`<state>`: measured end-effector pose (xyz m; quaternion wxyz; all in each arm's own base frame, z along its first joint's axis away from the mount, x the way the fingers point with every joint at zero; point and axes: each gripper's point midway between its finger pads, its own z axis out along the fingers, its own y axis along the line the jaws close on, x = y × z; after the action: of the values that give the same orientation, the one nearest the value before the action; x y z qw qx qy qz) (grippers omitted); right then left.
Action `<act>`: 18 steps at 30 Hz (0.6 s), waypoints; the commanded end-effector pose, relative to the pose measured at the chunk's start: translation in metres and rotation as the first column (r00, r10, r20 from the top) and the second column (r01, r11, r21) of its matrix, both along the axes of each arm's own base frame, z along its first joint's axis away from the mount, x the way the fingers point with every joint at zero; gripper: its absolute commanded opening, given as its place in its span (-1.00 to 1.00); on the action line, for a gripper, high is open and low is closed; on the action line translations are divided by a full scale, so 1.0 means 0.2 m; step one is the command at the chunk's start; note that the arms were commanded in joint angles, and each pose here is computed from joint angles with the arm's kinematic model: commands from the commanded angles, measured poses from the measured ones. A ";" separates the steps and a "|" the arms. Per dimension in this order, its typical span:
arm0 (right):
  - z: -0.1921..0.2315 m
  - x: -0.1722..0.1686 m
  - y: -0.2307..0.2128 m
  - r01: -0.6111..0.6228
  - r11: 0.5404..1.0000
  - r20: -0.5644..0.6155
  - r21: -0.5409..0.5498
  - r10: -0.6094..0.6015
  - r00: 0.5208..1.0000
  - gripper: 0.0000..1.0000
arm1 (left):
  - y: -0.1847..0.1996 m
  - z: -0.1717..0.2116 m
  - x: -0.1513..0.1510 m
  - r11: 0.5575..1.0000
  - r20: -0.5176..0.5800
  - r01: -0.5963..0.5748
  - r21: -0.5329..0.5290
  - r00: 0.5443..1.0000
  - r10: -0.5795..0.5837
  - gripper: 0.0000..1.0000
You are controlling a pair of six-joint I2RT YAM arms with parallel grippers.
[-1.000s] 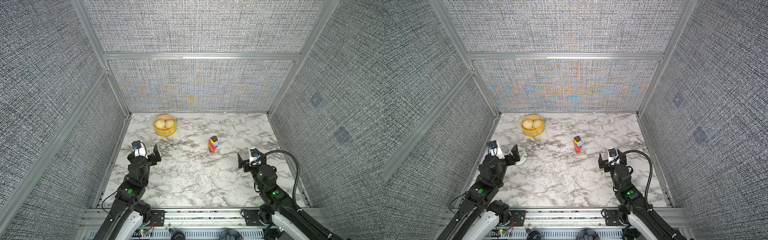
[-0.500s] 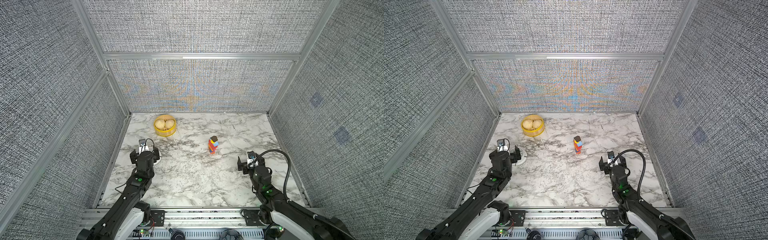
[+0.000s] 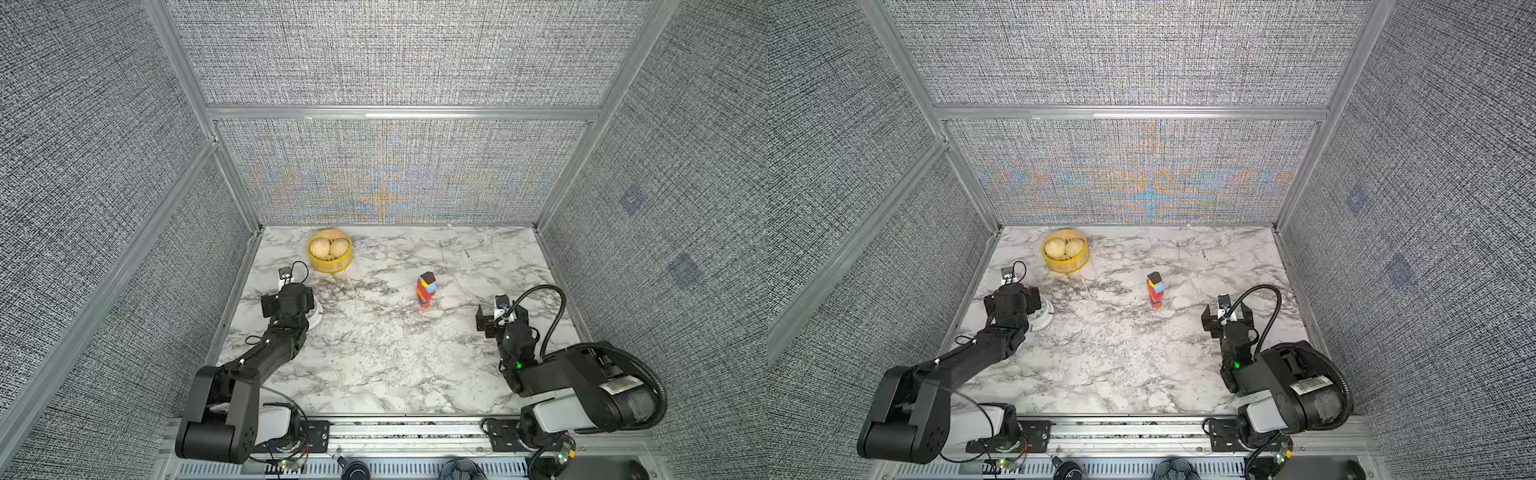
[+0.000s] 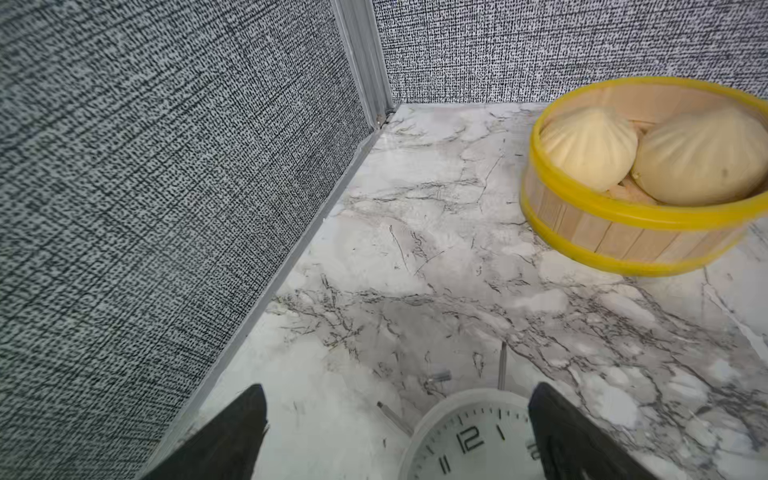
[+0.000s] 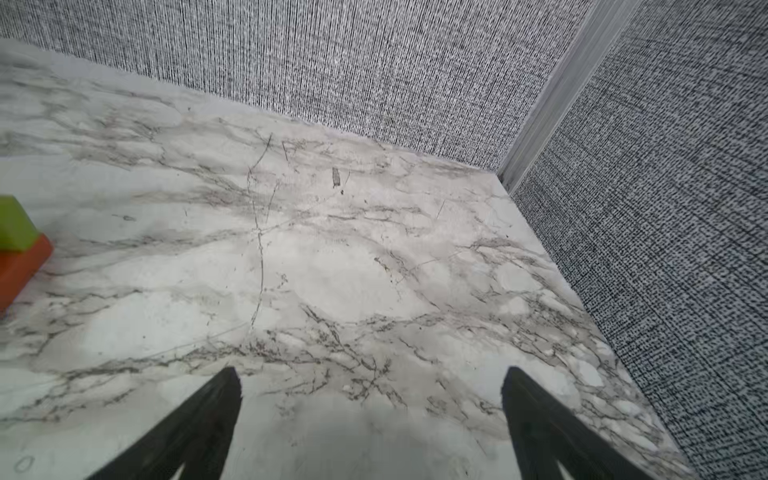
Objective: Build the wood block tower
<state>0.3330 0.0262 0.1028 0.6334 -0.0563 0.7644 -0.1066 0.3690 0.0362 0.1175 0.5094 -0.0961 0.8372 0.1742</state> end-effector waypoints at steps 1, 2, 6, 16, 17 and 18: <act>0.11 0.04 -0.03 0.014 0.998 0.099 0.067 -0.020 0.995 0.98 | 0.00 0.06 0.09 1.000 0.085 -0.004 -0.011 0.996 0.005 0.98; 0.10 0.05 -0.04 0.022 0.997 0.091 0.077 -0.029 0.995 0.98 | 0.01 0.05 0.11 1.000 0.082 -0.003 -0.011 0.997 0.004 0.98; 0.06 0.06 -0.07 0.037 0.994 0.070 0.102 -0.044 0.997 0.98 | 0.04 -0.01 0.11 0.999 0.091 -0.023 -0.029 0.995 0.025 0.98; 0.01 0.09 -0.05 0.009 0.995 0.043 0.103 -0.014 0.999 0.98 | 0.02 0.00 0.06 0.999 0.169 0.022 -0.030 0.985 -0.017 0.97; 0.02 0.10 -0.04 0.004 0.995 0.045 0.102 -0.009 0.999 0.98 | 0.01 0.01 0.04 0.999 0.192 0.037 -0.030 0.981 -0.031 0.98; 0.02 0.10 -0.04 -0.001 0.995 0.044 0.100 -0.004 0.999 0.98 | 0.00 0.01 0.02 0.998 0.216 0.054 -0.031 0.975 -0.046 0.98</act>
<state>0.3488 0.0158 0.0946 0.6336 -0.0238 0.7694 -0.0772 0.3704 0.0437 0.1005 0.5504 -0.1127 0.8125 0.1558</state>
